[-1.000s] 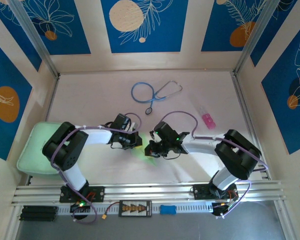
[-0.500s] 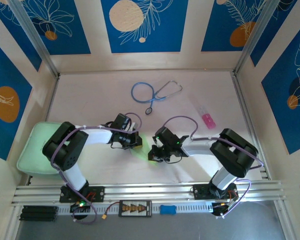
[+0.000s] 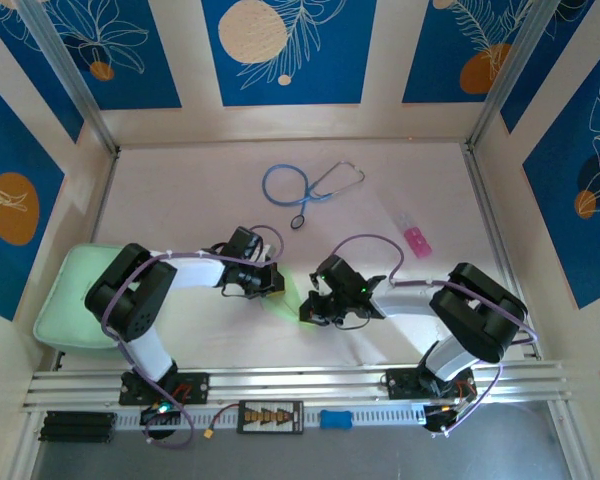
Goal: Fold a paper plane with a square sheet of paper (pick it up from the middle)
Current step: Fourth fold the wing at the center of the table, then turn over the square sheet of paper at the center of the table.
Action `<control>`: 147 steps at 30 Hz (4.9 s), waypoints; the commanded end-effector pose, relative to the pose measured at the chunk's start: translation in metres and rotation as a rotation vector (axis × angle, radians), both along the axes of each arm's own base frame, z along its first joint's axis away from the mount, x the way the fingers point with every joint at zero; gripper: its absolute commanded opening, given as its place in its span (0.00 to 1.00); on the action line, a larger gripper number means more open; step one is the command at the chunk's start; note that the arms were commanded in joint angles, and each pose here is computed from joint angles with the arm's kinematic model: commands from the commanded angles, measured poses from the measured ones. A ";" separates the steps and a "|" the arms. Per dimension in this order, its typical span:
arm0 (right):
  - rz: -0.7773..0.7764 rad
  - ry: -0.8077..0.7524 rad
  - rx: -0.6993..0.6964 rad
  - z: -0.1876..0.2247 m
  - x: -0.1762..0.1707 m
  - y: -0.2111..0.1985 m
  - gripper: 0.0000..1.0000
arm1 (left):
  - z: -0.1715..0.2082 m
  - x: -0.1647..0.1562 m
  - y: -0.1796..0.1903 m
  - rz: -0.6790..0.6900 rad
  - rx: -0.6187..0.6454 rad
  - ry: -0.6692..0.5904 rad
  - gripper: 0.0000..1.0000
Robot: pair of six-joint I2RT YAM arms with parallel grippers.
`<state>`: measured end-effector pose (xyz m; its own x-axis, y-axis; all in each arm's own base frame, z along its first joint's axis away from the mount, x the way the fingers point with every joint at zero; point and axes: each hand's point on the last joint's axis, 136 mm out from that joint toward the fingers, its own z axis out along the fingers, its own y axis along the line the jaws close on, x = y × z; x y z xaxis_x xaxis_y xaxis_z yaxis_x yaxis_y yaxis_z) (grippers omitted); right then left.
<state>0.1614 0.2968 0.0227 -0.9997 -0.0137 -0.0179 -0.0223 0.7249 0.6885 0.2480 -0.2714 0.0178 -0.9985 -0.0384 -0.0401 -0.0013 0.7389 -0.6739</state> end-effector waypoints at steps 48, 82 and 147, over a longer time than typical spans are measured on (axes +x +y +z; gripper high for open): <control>-0.008 -0.017 0.084 0.025 -0.011 -0.021 0.06 | -0.019 0.000 0.018 0.039 0.074 0.036 0.08; -0.175 0.033 -0.031 0.002 -0.013 -0.023 0.10 | -0.006 0.008 0.014 0.101 0.026 0.048 0.08; -0.325 0.075 0.051 -0.001 -0.003 -0.024 0.30 | -0.004 0.009 0.015 0.154 -0.042 0.089 0.08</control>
